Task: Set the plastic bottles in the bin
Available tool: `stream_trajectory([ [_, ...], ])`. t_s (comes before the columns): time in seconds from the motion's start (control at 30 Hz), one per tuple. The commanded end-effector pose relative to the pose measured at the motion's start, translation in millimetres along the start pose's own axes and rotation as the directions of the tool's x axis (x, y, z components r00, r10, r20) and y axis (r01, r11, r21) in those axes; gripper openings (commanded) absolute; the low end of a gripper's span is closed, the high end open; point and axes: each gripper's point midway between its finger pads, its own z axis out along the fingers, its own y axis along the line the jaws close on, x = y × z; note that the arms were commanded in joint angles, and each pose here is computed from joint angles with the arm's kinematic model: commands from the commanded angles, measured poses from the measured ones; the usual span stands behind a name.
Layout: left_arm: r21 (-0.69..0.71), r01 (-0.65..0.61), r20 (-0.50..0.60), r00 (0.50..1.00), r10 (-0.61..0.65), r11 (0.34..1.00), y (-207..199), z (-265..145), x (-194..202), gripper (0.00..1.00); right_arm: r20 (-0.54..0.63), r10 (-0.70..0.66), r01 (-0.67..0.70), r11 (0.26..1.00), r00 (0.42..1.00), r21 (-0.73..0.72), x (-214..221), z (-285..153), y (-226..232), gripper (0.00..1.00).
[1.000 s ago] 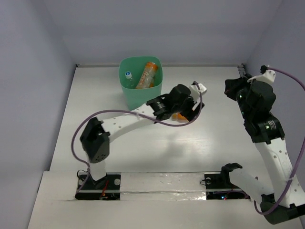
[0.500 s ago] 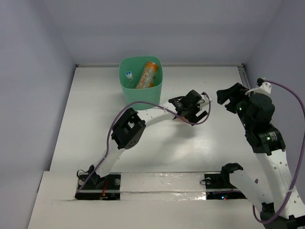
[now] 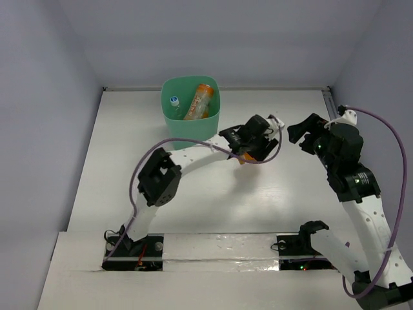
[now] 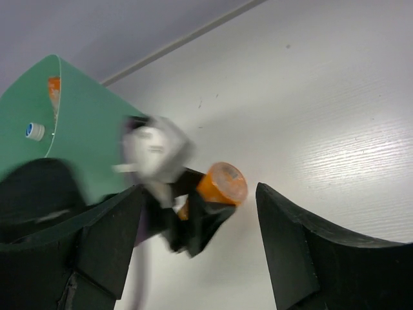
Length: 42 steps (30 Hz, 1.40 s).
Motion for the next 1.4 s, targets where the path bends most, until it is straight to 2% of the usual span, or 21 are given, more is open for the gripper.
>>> stream_trajectory([
  [0.0,0.056,0.063,0.441,0.894,-0.081,0.996,-14.6,-157.4,-151.4,0.41,0.075,-0.015,0.019,0.999,0.997,-0.047,-26.1,-8.0,13.7,0.76],
  [0.1,0.044,0.120,0.632,0.765,-0.121,0.992,3.6,-258.6,-205.9,0.41,0.058,-0.030,0.034,0.998,0.998,-0.053,-18.8,-7.2,11.7,0.76],
  [0.13,0.020,0.175,0.674,0.725,-0.142,0.984,26.1,-277.0,-215.4,0.41,0.052,-0.030,0.033,0.998,0.998,-0.056,-16.1,-5.7,11.5,0.76],
  [0.2,-0.006,0.242,0.722,0.672,-0.163,0.970,58.0,-302.8,-222.7,0.42,0.029,-0.027,0.029,0.998,0.999,-0.064,-7.3,-1.1,10.7,0.77],
  [0.23,-0.022,0.328,0.762,0.617,-0.197,0.944,97.2,-322.4,-224.2,0.42,0.019,-0.021,0.022,0.998,1.000,-0.062,-4.4,1.2,10.2,0.77],
  [0.33,-0.004,0.437,0.784,0.560,-0.269,0.899,151.6,-331.8,-211.7,0.42,0.008,-0.020,0.021,0.996,1.000,-0.082,-3.4,3.0,14.9,0.78],
  [0.43,-0.016,0.502,0.789,0.537,-0.297,0.864,199.1,-328.1,-192.2,0.43,0.014,-0.029,0.030,0.995,0.999,-0.100,-7.3,0.4,19.2,0.78],
  [0.6,-0.059,0.566,0.757,0.562,-0.332,0.823,235.5,-303.5,-163.4,0.49,-0.010,-0.032,0.031,0.991,0.999,-0.128,-2.6,0.8,24.0,0.79],
  [0.63,-0.058,0.571,0.754,0.562,-0.339,0.819,239.8,-302.6,-159.0,0.54,-0.011,-0.031,0.029,0.991,0.999,-0.128,-2.3,1.0,24.0,0.79],
  [0.67,-0.047,0.564,0.742,0.573,-0.349,0.824,236.8,-297.1,-155.0,0.67,-0.010,-0.031,0.029,0.991,0.999,-0.130,-2.5,1.0,24.4,0.79],
  [0.83,-0.084,0.580,0.769,0.555,-0.317,0.811,235.3,-328.2,-157.3,0.97,-0.017,-0.049,0.046,0.989,0.999,-0.142,-6.1,4.5,30.1,0.80],
  [0.97,-0.091,0.582,0.815,0.510,-0.275,0.808,224.5,-379.1,-168.3,0.99,-0.010,-0.056,0.054,0.984,0.998,-0.167,-14.9,7.1,40.2,0.80],
  [1.0,-0.089,0.580,0.820,0.504,-0.271,0.810,220.8,-386.9,-167.6,0.99,0.000,-0.056,0.055,0.983,0.998,-0.173,-20.2,6.5,43.5,0.77],
  [1.07,-0.099,0.605,0.835,0.482,-0.265,0.790,216.2,-405.7,-156.6,0.99,-0.018,-0.063,0.058,0.977,0.998,-0.204,-19.0,8.2,50.8,0.63],
  [1.1,-0.102,0.610,0.840,0.476,-0.260,0.786,213.5,-413.0,-152.0,0.99,-0.020,-0.067,0.061,0.973,0.998,-0.221,-19.7,8.3,54.7,0.40],
  [1.13,-0.101,0.614,0.853,0.459,-0.250,0.783,205.6,-431.0,-145.4,0.99,-0.019,-0.068,0.062,0.970,0.997,-0.234,-22.2,7.1,58.5,0.28],
  [1.17,-0.123,0.640,0.846,0.467,-0.257,0.758,208.3,-427.4,-130.3,0.99,-0.024,-0.073,0.065,0.968,0.997,-0.242,-22.2,8.7,60.9,0.18],
  [1.2,-0.115,0.652,0.861,0.441,-0.252,0.749,199.7,-447.3,-121.6,0.99,-0.032,-0.075,0.064,0.961,0.997,-0.268,-22.0,6.2,66.1,0.04],
  [1.23,-0.118,0.664,0.863,0.436,-0.255,0.738,197.1,-452.1,-112.4,0.99,-0.026,-0.077,0.066,0.954,0.997,-0.292,-25.9,3.2,72.0,0.00],
  [1.33,-0.137,0.731,0.868,0.413,-0.274,0.668,191.7,-469.9,-75.9,0.99,0.023,-0.071,0.074,0.919,0.997,-0.387,-43.8,-16.7,95.3,0.00],
  [1.37,-0.146,0.749,0.868,0.410,-0.279,0.647,191.0,-475.1,-67.7,0.99,0.088,-0.071,0.102,0.903,0.994,-0.417,-68.1,-35.3,107.4,0.00],
])
